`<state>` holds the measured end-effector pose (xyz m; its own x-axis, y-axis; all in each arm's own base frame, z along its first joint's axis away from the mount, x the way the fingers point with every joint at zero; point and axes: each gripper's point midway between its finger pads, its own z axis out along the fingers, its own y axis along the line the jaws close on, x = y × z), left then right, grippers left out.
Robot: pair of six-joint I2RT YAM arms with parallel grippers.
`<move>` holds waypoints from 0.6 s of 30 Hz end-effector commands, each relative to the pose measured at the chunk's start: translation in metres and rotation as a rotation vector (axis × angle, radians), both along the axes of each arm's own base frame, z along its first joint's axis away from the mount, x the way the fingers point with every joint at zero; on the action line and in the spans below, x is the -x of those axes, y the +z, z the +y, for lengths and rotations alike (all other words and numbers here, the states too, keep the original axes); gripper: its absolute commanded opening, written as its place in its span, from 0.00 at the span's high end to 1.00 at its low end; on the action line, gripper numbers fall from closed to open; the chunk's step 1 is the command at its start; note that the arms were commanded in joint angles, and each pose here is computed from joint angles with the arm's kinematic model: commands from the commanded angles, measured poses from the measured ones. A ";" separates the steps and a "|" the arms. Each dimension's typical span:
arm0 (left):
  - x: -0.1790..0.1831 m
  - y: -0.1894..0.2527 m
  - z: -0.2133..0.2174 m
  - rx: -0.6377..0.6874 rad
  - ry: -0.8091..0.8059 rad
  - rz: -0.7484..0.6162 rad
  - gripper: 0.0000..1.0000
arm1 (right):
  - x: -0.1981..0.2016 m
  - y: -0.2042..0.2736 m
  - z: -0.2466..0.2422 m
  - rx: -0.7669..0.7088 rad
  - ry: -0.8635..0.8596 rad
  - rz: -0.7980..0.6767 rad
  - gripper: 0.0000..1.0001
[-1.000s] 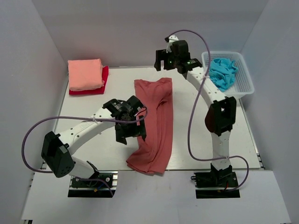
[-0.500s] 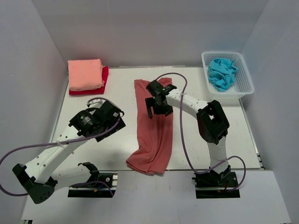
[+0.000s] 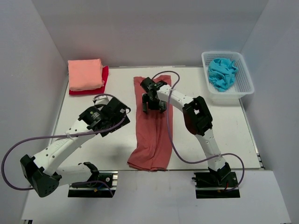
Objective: Fold and stack the t-shirts
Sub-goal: Rotate the tshirt 90 degrees, then grab the bottom of the folded rectangular tshirt with both arms
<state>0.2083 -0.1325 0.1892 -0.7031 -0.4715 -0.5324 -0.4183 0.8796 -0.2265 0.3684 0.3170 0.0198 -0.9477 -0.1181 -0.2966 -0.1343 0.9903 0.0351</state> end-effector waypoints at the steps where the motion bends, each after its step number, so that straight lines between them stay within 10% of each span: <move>1: -0.023 0.011 -0.010 0.001 -0.027 -0.061 0.00 | -0.024 -0.037 -0.011 0.038 -0.068 0.014 0.10; 8: -0.046 -0.007 -0.022 -0.043 -0.114 0.038 0.00 | -0.104 -0.037 0.006 -0.124 -0.049 -0.100 0.10; 18: -0.026 -0.056 -0.038 0.050 -0.239 0.201 0.00 | -0.141 0.124 0.034 -0.437 0.031 -0.436 0.10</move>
